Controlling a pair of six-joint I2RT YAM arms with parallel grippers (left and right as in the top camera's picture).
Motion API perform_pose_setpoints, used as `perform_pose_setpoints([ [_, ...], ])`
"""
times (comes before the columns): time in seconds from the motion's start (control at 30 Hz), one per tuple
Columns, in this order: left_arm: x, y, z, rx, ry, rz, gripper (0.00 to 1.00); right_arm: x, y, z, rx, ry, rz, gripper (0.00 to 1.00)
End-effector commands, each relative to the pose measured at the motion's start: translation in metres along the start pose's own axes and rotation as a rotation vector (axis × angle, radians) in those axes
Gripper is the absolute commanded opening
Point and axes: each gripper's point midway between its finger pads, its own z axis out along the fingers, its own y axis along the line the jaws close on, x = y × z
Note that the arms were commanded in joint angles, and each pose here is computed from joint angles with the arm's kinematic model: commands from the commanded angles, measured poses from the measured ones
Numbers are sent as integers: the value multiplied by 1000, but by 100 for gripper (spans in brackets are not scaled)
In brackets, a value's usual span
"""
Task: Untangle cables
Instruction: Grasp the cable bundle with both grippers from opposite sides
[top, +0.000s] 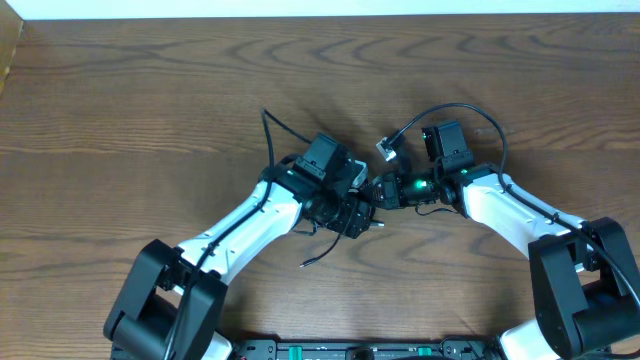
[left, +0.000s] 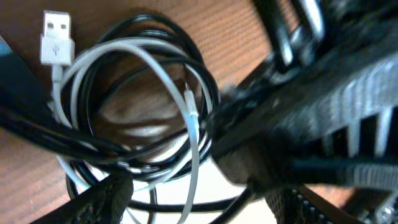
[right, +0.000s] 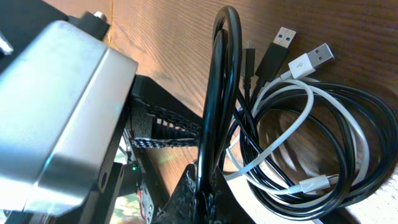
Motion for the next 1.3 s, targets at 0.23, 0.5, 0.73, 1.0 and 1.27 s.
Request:
perform_pose_setpoints([
  [0.23,-7,15,7,-104,-41,44,52,-1,8,1,-33,11,-5,1],
  [0.5,-9,14,6,-102,-49,48,22,-1,8,1,-32,11,-5,1],
  [0.73,-17,14,-11,-100,-99,45,8,-3,-3,1,28,-3,12,27],
  [1.0,-26,22,-53,-96,-191,-9,8,-1,-44,-9,235,-31,74,79],
  [1.27,-39,-28,-85,151,-289,45,8,-4,-50,-11,268,-47,70,57],
])
